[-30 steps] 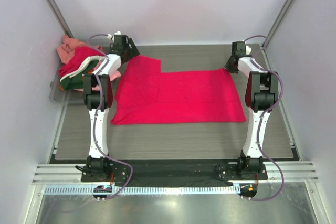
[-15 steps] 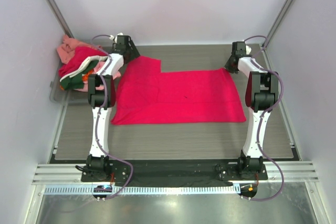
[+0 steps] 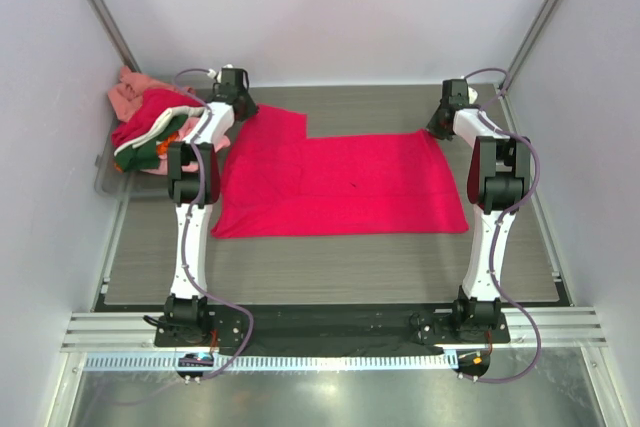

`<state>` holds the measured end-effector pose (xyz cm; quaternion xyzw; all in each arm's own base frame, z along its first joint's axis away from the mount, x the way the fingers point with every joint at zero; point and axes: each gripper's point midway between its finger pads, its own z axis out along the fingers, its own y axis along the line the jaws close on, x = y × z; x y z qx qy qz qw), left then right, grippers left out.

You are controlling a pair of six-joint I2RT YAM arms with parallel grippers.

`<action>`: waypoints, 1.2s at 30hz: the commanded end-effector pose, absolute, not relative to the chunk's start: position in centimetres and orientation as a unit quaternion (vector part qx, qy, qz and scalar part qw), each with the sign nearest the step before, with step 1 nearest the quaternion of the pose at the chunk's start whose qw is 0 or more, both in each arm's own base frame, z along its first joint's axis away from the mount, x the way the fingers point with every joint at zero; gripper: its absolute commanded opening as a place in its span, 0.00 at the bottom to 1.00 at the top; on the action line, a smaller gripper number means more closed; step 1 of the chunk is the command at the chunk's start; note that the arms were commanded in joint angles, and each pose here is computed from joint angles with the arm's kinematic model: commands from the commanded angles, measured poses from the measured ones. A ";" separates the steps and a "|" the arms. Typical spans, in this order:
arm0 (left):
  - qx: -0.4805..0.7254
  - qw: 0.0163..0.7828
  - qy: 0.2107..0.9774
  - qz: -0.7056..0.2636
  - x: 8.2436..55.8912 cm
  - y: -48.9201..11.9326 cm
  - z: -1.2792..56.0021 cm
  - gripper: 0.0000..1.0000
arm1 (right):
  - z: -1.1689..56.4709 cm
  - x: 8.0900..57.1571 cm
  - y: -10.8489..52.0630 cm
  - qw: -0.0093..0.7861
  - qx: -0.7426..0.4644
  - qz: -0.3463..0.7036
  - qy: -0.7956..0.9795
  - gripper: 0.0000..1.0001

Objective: Fold and stack the t-shirts
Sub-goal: Fold the tshirt

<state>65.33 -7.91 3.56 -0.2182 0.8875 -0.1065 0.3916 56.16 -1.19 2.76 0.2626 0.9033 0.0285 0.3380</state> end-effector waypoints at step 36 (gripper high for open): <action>-0.130 0.486 0.860 -0.088 60.5 -9.5 15.0 0.00 | 10.3 55.0 -1.9 0.371 0.272 0.052 0.886 0.01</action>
